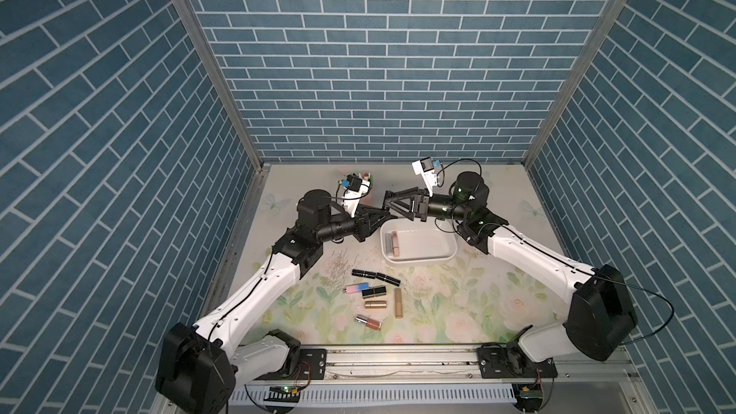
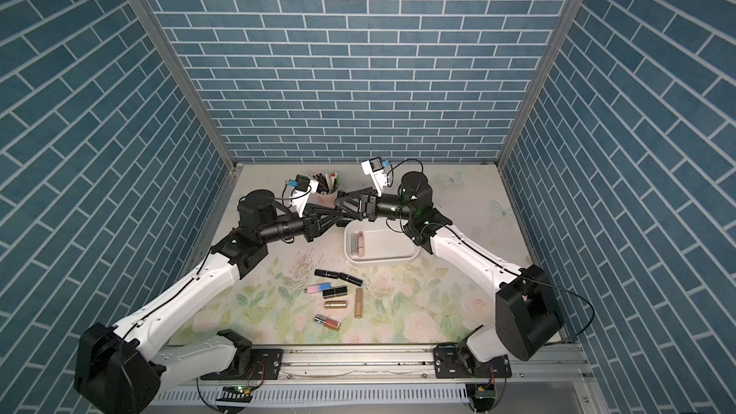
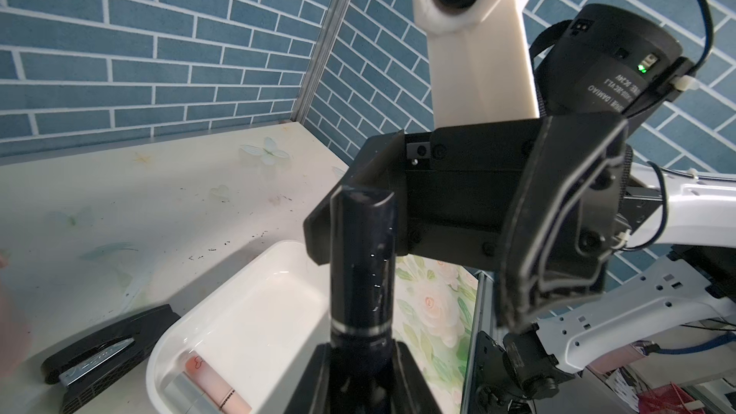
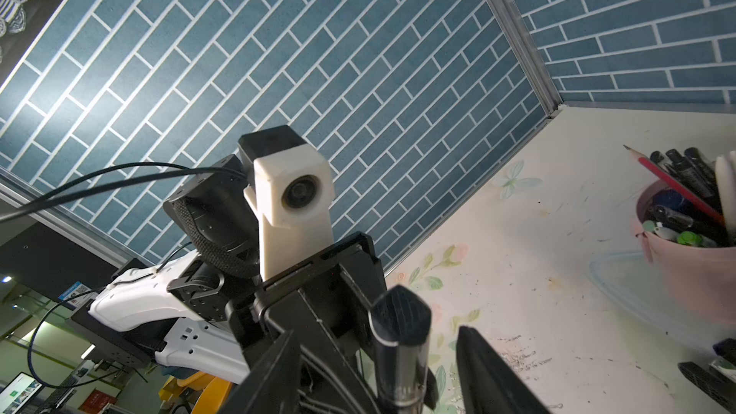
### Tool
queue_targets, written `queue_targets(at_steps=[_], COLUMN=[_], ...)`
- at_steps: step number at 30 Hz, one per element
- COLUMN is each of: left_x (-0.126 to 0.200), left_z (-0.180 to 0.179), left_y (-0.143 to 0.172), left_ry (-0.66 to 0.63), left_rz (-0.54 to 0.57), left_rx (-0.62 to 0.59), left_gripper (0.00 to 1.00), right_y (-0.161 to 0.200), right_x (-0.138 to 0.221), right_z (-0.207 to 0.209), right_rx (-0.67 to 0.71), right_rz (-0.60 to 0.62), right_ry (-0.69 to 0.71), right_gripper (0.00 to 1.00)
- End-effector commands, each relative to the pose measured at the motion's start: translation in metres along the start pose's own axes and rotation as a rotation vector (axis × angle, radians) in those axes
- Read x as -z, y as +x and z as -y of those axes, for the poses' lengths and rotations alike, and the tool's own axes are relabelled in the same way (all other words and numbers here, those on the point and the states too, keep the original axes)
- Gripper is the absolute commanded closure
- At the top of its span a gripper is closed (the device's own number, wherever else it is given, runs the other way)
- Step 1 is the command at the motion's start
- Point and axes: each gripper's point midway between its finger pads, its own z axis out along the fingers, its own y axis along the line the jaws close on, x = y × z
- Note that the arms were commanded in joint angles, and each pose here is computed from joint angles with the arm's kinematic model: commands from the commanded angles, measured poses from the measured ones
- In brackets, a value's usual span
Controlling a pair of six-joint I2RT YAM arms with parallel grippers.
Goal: Put the lipstick into the storage box
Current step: Place the lipstick in the storage box.
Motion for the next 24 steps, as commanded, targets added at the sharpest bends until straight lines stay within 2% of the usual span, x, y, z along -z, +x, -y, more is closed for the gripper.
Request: queue_targets(at_steps=[1,4,9,17,20,24], left_x=[0.0,0.0,0.002,0.001,0.001,0.002], left_z=[0.011,0.014,0.014,0.007,0.005,0.001], left_y=[-0.007,-0.007,-0.007,-0.004,-0.005,-0.007], left_ry=[0.031,0.033,0.026,-0.007,-0.022,-0.054], left_rz=[0.021,0.022,0.027,0.019,0.014,0.022], left_rx=[-0.025,-0.029,-0.033,-0.025,-0.016,-0.011], left_gripper=[0.9,0.89,0.89,0.87,0.78,0.53], right_y=[-0.01,-0.008,-0.004,-0.003,-0.005,-0.007], right_x=[-0.006,-0.011,-0.014,-0.013,-0.012,-0.01], right_z=[-0.011,-0.009,-0.005,-0.003,-0.005,-0.005], right_rx=[0.026,0.018,0.009,0.005,0.008,0.009], right_rz=[0.012,0.001,-0.005,0.0,0.003,0.009], right_ry=[-0.034,-0.035,-0.028,-0.016,-0.011,0.001], right_gripper=[0.36,0.41,0.61,0.81,0.83,0.83])
